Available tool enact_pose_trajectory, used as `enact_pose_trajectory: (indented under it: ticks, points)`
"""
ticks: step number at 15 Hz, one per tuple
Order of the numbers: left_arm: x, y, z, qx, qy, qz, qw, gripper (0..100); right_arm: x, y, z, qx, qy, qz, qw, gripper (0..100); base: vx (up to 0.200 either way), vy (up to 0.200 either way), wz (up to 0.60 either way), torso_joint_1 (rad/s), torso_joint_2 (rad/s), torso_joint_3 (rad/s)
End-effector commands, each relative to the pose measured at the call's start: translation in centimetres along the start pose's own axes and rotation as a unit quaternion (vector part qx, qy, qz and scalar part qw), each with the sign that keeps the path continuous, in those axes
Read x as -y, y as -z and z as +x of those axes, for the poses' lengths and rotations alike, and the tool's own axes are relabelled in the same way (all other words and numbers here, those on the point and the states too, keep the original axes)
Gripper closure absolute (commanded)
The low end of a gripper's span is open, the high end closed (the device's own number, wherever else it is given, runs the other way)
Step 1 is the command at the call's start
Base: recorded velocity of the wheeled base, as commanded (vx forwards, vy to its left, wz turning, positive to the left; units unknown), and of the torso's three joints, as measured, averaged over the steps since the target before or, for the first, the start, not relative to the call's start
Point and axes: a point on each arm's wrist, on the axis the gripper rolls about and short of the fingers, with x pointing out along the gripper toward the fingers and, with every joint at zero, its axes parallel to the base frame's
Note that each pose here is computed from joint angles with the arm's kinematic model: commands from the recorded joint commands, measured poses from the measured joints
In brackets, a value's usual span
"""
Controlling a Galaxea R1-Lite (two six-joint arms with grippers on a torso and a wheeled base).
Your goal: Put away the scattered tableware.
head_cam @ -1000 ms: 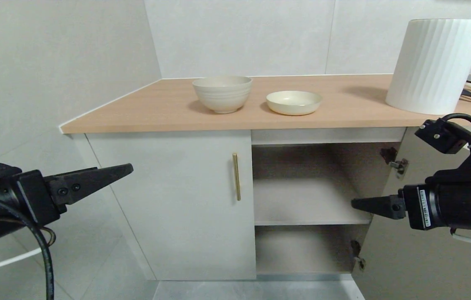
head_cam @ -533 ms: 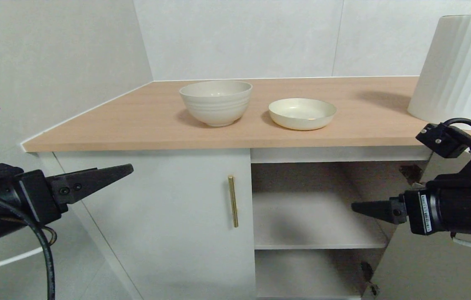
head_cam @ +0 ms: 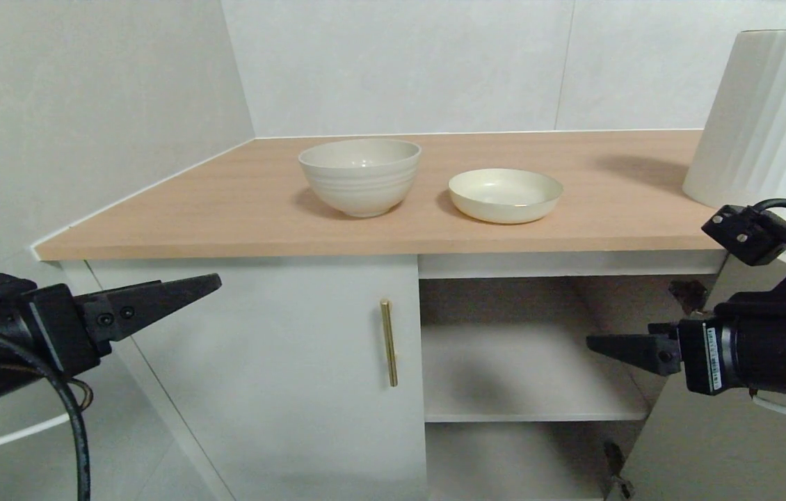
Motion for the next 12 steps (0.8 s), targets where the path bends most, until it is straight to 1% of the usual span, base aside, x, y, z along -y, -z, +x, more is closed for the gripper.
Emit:
enact_pose_trajectory:
  ticks: [1,3,6,12]
  points:
    - [-0.1,0.0,0.1,-0.002,-0.001,-0.001,1.0000,0,0.0,0.1,0.1,-0.003,0.000,-0.001,1.000,0,0.000,0.000,0.00,0.076,-0.28,-0.217]
    - [-0.1,0.1,0.2,-0.004,-0.001,-0.002,1.0000,0,0.0,0.1,0.1,-0.003,0.001,0.000,1.000,0,0.000,0.000,0.00,0.029,-0.22,-0.276]
    - [-0.2,0.1,0.4,-0.006,-0.003,-0.003,1.0000,0,0.0,0.1,0.2,-0.004,0.001,0.000,1.000,0,0.000,0.000,0.00,0.183,-0.51,-0.292]
    - [-0.9,0.6,1.9,-0.033,-0.011,-0.013,0.9993,0,0.1,0.4,1.3,-0.022,0.006,0.000,1.000,0,0.000,0.000,0.00,0.184,-0.46,-0.286]
